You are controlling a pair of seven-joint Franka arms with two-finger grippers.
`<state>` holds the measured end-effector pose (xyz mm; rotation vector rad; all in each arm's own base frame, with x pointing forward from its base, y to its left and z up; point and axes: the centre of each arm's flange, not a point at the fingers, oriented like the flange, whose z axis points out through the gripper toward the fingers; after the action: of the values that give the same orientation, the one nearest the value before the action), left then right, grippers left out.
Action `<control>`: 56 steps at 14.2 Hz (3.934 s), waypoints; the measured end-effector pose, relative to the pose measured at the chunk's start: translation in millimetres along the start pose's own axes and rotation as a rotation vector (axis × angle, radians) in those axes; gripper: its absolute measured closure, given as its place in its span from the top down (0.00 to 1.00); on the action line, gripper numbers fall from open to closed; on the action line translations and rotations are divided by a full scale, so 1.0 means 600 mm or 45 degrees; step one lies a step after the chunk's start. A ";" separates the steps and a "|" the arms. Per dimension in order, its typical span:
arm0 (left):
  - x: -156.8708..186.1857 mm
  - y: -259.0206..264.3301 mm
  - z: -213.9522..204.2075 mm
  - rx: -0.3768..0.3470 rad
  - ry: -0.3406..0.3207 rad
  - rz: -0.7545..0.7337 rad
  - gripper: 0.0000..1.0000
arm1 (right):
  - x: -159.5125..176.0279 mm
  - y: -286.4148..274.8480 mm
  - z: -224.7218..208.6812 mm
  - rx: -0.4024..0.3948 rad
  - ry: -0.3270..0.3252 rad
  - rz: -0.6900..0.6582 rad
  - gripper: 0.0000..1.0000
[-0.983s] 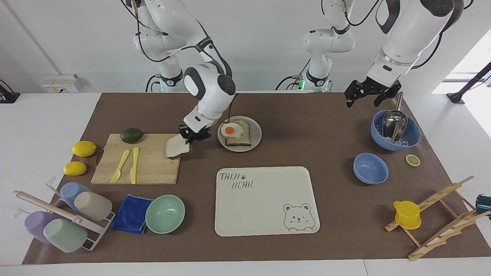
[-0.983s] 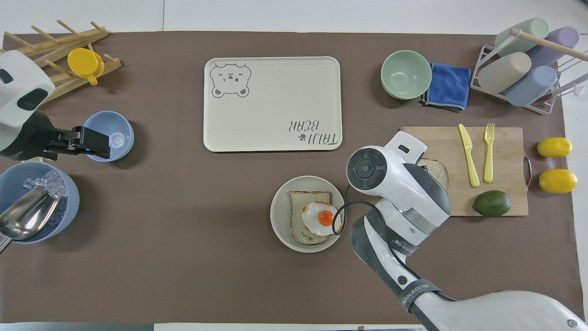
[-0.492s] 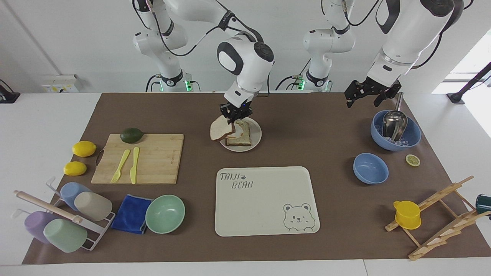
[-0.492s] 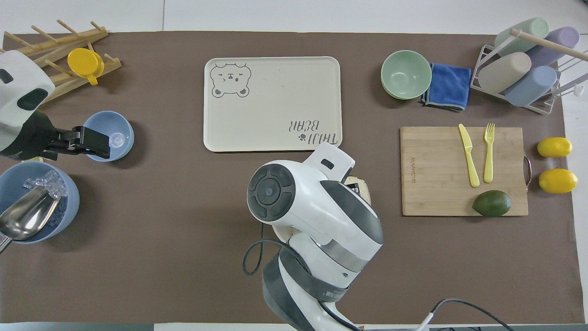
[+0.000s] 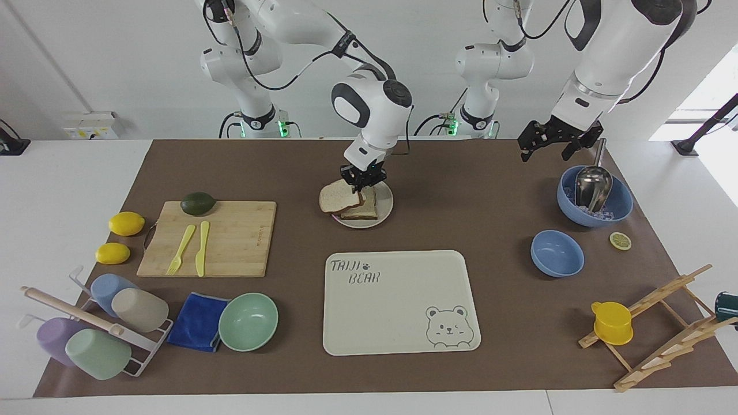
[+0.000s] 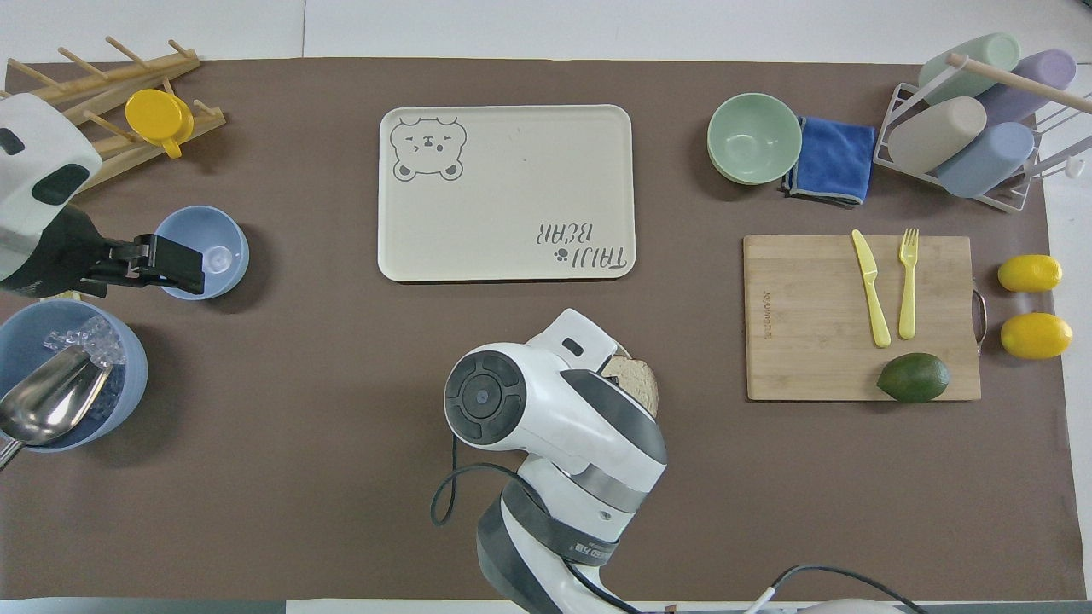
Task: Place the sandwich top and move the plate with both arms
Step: 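Carry the bread slice with the right gripper over the egg plate, then lower the bread onto the egg, open the right gripper and withdraw, then reach the left gripper to the rim of the white plate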
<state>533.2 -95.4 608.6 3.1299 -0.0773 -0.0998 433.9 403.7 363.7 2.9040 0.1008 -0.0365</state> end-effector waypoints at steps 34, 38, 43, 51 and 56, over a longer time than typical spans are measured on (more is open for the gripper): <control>-0.028 0.087 0.041 0.004 0.035 0.066 1.00 | 0.131 0.742 -0.229 0.249 -0.221 -0.035 1.00; -0.079 0.162 0.115 0.021 0.002 0.057 1.00 | 0.129 0.747 -0.233 0.249 -0.214 -0.029 1.00; -0.113 0.259 0.223 -0.107 0.036 -0.025 1.00 | 0.111 0.774 -0.246 0.274 -0.211 0.006 1.00; -0.121 0.385 0.403 -0.168 0.032 -0.054 0.96 | 0.090 0.791 -0.210 0.327 -0.218 0.041 1.00; -0.137 0.415 0.471 -0.181 0.027 -0.041 0.96 | 0.094 0.791 -0.211 0.324 -0.190 0.044 1.00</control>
<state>421.0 -342.3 334.2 2.9898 -0.0192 -0.0688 526.3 -23.4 595.2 3.1429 0.0208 -0.2787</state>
